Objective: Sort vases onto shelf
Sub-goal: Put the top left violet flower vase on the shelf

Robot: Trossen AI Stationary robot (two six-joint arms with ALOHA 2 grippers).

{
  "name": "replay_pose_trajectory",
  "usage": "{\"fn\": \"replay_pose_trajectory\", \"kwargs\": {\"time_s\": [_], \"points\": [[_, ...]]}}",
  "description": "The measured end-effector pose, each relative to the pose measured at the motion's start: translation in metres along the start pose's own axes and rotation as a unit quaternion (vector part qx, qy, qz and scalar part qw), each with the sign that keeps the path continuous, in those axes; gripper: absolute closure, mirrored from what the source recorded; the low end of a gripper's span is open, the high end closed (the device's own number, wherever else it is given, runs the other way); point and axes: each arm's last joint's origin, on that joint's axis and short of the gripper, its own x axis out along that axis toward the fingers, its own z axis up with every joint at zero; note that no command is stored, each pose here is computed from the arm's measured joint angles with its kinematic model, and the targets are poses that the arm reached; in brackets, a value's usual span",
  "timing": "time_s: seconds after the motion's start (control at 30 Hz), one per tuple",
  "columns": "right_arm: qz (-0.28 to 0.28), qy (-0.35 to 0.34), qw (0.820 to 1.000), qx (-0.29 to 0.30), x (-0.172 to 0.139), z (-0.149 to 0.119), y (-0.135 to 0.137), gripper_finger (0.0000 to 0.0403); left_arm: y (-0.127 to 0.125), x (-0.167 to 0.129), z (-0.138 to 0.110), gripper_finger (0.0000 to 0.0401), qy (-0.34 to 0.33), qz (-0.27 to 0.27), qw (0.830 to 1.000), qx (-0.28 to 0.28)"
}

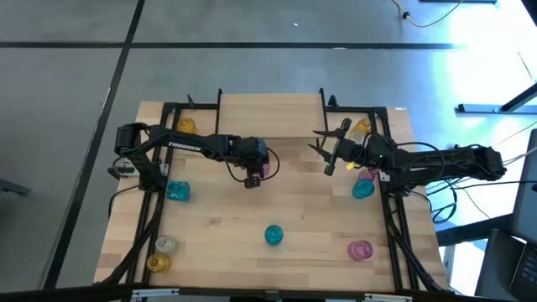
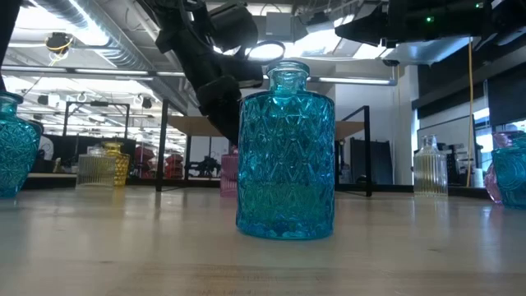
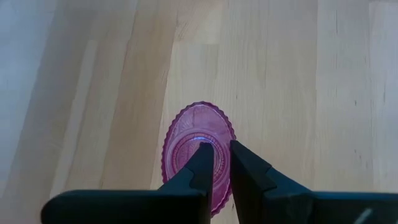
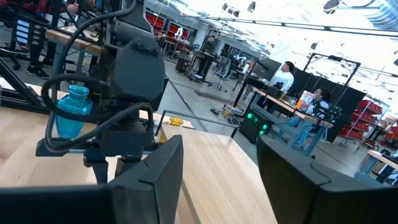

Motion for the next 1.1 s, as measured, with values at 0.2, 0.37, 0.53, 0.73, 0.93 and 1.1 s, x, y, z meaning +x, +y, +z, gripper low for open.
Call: {"fn": "replay_pose_trajectory", "kwargs": {"time_s": [0.2, 0.37, 0.53, 0.73, 0.93, 1.1], "points": [[0.000, 0.000, 1.000, 0.000, 0.000, 0.000, 0.000, 0.0210, 0.000, -0.016, 0.002, 0.0374, -0.016, -0.001, 1.000, -0.004], [0.000, 0.000, 1.000, 0.000, 0.000, 0.000, 0.000, 0.0210, -0.002, -0.038, 0.006, 0.0371, -0.046, -0.003, 0.999, -0.001], [0.001, -0.001, 1.000, 0.000, 0.000, 0.000, 0.000, 0.0210, -0.002, -0.068, 0.009, 0.0372, -0.086, -0.007, 0.996, 0.000], [0.001, -0.001, 1.000, 0.000, 0.000, 0.000, 0.000, 0.0210, 0.001, -0.108, 0.010, 0.0370, -0.146, -0.004, 0.989, -0.004], [0.000, 0.000, 1.000, 0.000, 0.000, 0.000, 0.000, 0.0210, 0.007, -0.146, 0.012, 0.0370, -0.194, 0.014, 0.981, -0.013], [0.000, 0.000, 1.000, 0.000, 0.000, 0.000, 0.000, 0.0210, 0.023, -0.184, 0.023, 0.0369, -0.167, 0.081, 0.982, -0.016]]}}
